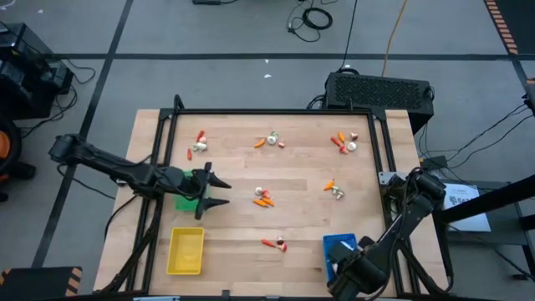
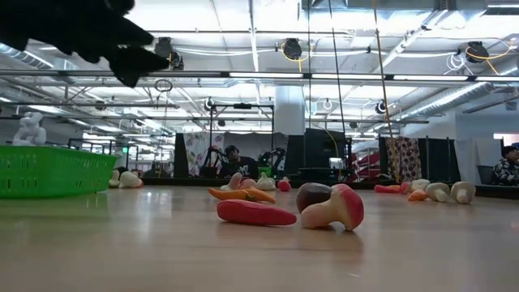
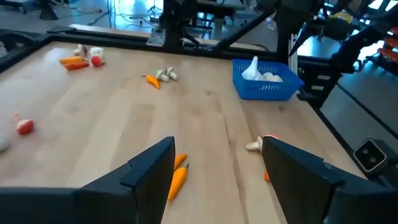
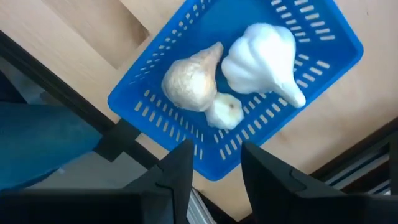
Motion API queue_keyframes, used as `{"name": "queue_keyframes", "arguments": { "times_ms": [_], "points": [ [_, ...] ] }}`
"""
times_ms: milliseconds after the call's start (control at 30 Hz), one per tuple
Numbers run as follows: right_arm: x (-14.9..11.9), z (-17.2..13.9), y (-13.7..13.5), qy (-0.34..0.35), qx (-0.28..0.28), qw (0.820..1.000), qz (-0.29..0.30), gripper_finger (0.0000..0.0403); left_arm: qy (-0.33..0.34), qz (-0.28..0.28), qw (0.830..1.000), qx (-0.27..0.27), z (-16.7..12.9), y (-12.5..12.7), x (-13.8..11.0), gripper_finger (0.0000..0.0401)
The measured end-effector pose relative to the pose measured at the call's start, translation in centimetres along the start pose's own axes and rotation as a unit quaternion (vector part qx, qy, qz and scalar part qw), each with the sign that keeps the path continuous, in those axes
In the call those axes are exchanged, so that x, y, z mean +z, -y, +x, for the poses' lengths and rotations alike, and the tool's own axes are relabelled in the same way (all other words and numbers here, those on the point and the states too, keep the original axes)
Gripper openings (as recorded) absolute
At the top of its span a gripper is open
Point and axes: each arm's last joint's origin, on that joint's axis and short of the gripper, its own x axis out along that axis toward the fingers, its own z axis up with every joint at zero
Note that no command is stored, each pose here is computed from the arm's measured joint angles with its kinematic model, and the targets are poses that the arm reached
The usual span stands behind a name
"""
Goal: Sort produce into baskets
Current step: Put the garlic into the blue bin
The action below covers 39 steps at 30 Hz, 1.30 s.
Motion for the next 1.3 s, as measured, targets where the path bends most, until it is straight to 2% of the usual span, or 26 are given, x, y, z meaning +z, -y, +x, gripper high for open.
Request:
{"name": "queue_keyframes", "arguments": {
  "times_ms": [233,467,667,900,1000,1100,1200,1300],
  "points": [
    [1.7,-0.1,-0.1,0.048,0.006,0.999,-0.017,0.0117,0.033,-0.002,0.999,0.041,-2.5,-0.2,0.8,0.0248],
    [5.1,-0.5,0.0,0.124,-0.004,0.990,-0.060,0.0116,0.015,0.010,0.996,0.086,-2.7,-0.6,0.4,0.0248],
    [10.4,-1.1,0.6,0.216,-0.040,0.970,-0.106,0.0116,0.008,0.040,0.990,0.133,-2.5,-1.1,0.3,0.0248],
    [19.5,-2.0,3.1,0.275,-0.091,0.945,-0.152,0.0115,0.011,0.033,0.982,0.184,-2.4,-2.6,0.5,0.0248],
    [24.3,-2.5,5.2,0.298,-0.093,0.940,-0.135,0.0115,0.008,0.024,0.982,0.189,-2.5,-3.1,0.5,0.0248],
    [28.6,-3.1,7.7,0.326,-0.085,0.937,-0.093,0.0115,0.003,0.011,0.983,0.182,-2.3,-3.2,0.4,0.0248],
    [32.2,-3.6,10.6,0.350,-0.074,0.933,-0.033,0.0115,-0.008,0.002,0.985,0.171,-1.9,-3.2,0.1,0.0248],
    [34.9,-3.9,13.3,0.370,-0.054,0.926,0.059,0.0115,-0.028,0.000,0.986,0.161,-1.4,-3.2,-0.3,0.0248]
  ]
}}
